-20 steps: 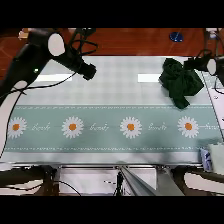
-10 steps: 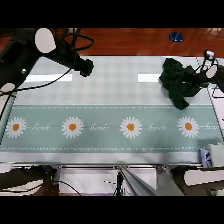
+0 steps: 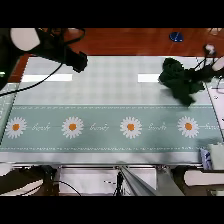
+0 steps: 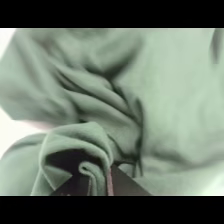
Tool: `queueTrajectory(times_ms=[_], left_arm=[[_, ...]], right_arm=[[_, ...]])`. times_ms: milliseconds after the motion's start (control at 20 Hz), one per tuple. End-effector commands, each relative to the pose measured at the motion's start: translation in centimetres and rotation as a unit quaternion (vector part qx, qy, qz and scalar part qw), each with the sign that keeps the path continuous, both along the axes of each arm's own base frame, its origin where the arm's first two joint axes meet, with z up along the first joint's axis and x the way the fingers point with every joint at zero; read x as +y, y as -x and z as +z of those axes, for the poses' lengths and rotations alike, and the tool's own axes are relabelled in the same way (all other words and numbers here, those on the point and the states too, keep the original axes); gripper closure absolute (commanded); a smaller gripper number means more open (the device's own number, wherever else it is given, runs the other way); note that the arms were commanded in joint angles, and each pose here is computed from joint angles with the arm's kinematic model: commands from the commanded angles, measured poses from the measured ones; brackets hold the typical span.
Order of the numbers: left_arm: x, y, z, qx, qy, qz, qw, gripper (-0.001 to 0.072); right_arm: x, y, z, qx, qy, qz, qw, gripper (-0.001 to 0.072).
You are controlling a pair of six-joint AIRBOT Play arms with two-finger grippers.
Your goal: Fold the shirts.
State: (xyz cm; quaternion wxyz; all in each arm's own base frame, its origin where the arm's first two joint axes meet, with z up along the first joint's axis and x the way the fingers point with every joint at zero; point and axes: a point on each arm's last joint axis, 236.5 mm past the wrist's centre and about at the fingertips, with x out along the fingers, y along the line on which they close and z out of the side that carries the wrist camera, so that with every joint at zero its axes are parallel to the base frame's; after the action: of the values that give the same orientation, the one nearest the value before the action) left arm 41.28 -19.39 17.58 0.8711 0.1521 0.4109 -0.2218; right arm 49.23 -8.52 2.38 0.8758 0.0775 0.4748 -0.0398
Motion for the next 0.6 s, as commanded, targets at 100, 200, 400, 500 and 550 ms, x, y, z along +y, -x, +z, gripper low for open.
queueTrajectory(times_ms=[100,200,400,500,550], left_arm=[[2.2,3.7,2.8,0.007,-0.006,0.009,1.000,0.0126],[3.0,5.6,3.1,0.026,-0.010,0.015,0.999,0.0126],[4.4,8.5,3.3,0.061,-0.021,0.023,0.998,0.0128],[4.9,9.4,3.1,0.077,-0.029,0.024,0.996,0.0128],[5.0,9.8,2.8,0.085,-0.033,0.024,0.996,0.0128]], right_arm=[[8.9,2.7,24.3,-0.262,-0.100,0.096,0.955,0.0678],[13.2,6.8,28.6,-0.286,-0.145,0.144,0.936,0.0679],[22.8,13.8,25.9,-0.181,-0.150,0.287,0.929,0.0679],[26.2,15.0,22.4,-0.128,-0.119,0.326,0.929,0.0679],[27.8,15.2,20.3,-0.105,-0.099,0.341,0.929,0.0678]])
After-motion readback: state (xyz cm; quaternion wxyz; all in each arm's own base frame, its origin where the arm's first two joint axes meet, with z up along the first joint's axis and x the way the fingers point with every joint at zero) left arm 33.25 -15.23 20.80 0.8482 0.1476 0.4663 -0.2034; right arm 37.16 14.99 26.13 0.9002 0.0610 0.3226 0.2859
